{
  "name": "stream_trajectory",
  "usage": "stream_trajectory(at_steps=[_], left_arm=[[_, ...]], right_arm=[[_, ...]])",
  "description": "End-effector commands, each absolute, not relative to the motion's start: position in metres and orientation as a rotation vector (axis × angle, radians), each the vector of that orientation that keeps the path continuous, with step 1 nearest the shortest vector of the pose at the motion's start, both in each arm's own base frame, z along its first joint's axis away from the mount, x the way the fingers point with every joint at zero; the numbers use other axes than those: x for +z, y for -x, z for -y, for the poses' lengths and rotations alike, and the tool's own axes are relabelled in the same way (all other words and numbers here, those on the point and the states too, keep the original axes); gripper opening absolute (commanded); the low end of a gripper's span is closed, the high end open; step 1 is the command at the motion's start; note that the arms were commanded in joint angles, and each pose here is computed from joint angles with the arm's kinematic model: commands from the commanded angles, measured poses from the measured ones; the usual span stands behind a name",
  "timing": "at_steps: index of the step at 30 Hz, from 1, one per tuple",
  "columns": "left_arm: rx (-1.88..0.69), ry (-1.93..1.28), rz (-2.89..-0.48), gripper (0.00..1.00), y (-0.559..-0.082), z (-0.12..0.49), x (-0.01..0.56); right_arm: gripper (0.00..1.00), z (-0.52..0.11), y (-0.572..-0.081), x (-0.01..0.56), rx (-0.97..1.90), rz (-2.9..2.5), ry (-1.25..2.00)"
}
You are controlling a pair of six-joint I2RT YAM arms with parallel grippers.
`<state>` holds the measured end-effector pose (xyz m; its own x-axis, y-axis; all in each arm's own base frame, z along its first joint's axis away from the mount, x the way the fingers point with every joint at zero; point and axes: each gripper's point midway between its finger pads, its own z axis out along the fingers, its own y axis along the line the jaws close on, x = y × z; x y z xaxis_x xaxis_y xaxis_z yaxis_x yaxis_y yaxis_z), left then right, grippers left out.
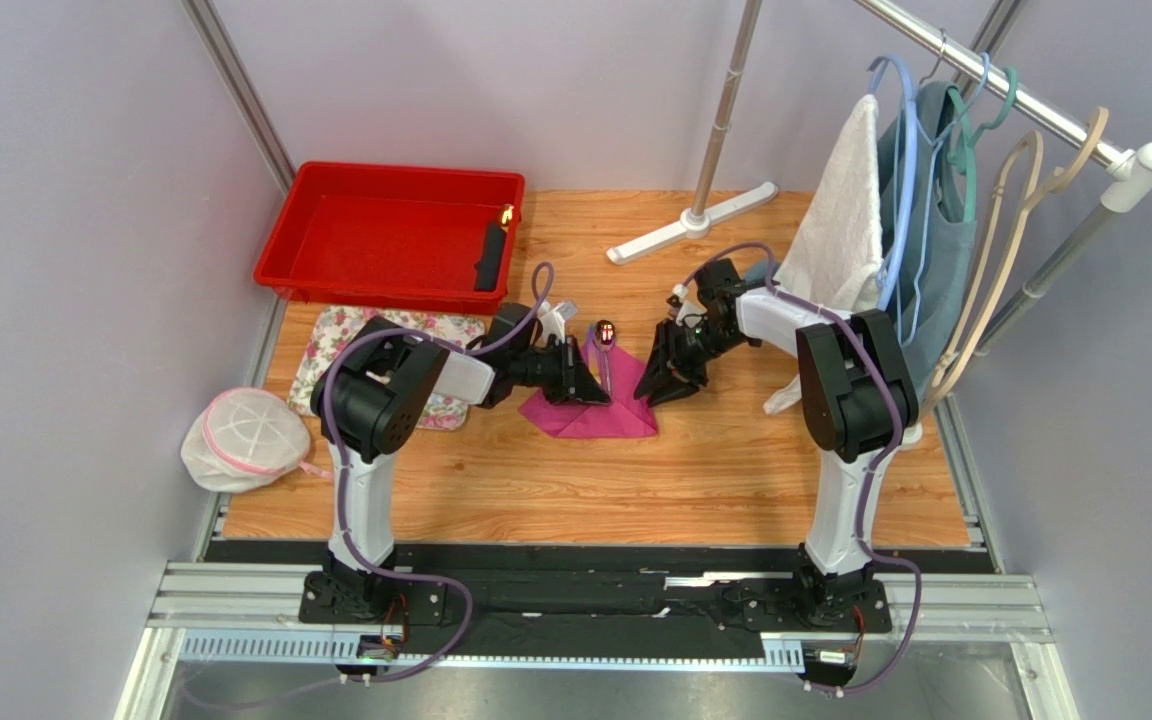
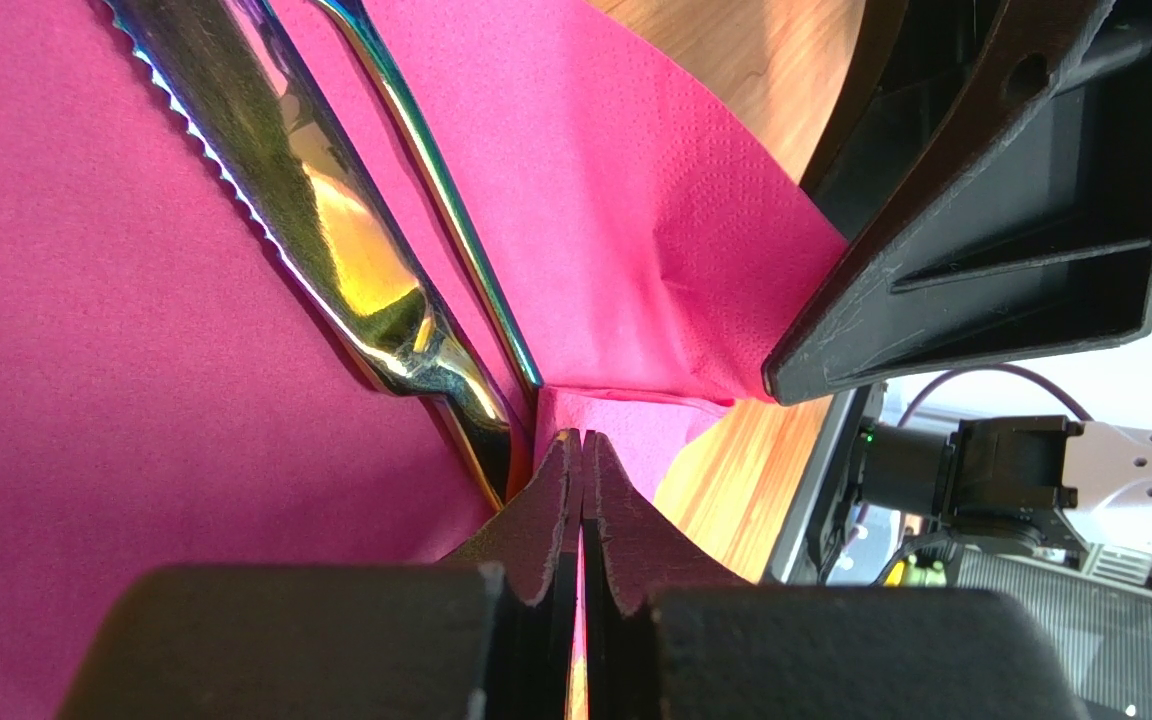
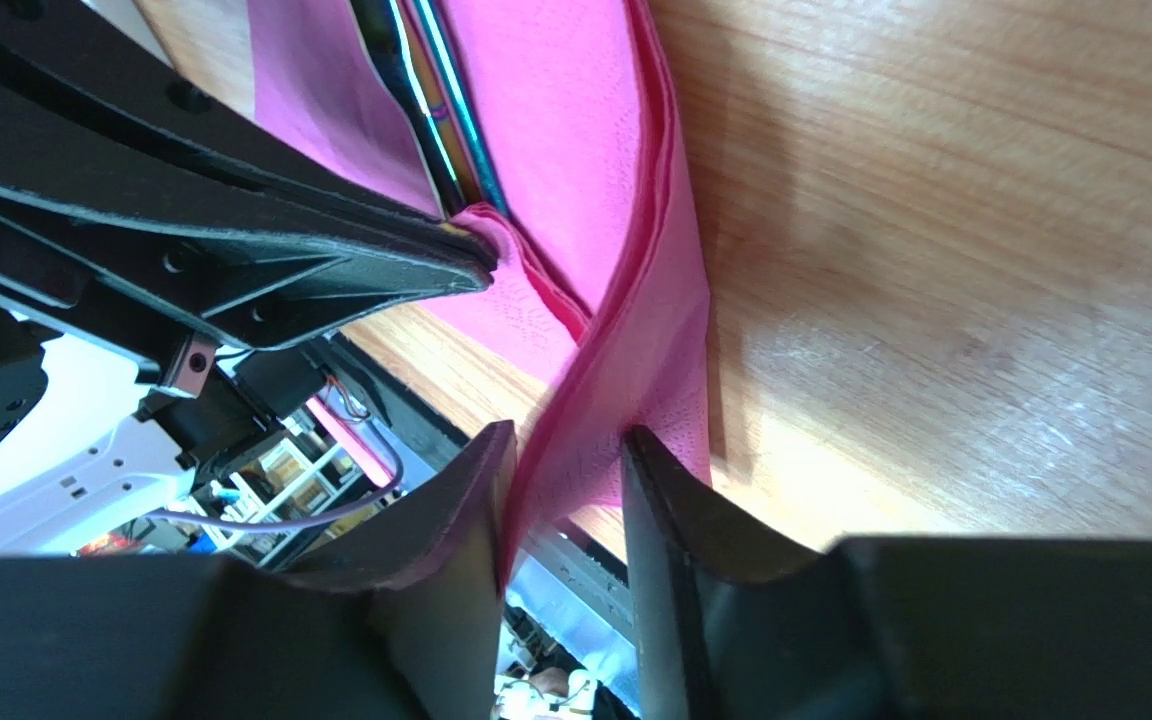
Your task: Place the utensils on the paper napkin and roll it up
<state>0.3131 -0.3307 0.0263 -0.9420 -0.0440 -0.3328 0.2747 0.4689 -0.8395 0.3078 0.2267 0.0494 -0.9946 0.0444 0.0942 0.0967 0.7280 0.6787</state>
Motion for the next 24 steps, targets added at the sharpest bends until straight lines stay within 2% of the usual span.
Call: stream_trajectory(at_steps=[1,7,9,12,13,19,24], left_arm=[[-1.443,-0.214,-2.367,0.00,-0.326,0.331,0.029],[-1.445,-0.218,-2.364,0.00,-0.327,0.331,0.029],[-1.445,-0.216,-2.364,0.00,-0.327,0.331,0.029],[-1.444,-0.216,-2.363,0.00,-0.327,0.331,0.030],[-1.442,-0.213,-2.366,0.00,-0.327,0.331,0.029],[-1.439,-0.212,-2.364,0.00,-0.327,0.331,0.029],[-1.428,-0.210,-2.371,0.00,-0.328,0.330,0.029]], right_arm=[[0.38,-0.229,-0.313,0.064,-1.184,2.877,0.102],[0.58,-0.217,-0.311,0.054,-1.060,2.936,0.088],[0.60,-0.216,-0.309,0.053,-1.056,2.929,0.090],[0.45,-0.218,-0.307,0.053,-1.077,2.905,0.086],[0.35,-0.220,-0.307,0.055,-1.089,2.898,0.082],[0.04,-0.235,-0.309,0.070,-1.240,2.821,0.064],[0.00,-0.246,-0.309,0.069,-1.281,2.760,0.093]])
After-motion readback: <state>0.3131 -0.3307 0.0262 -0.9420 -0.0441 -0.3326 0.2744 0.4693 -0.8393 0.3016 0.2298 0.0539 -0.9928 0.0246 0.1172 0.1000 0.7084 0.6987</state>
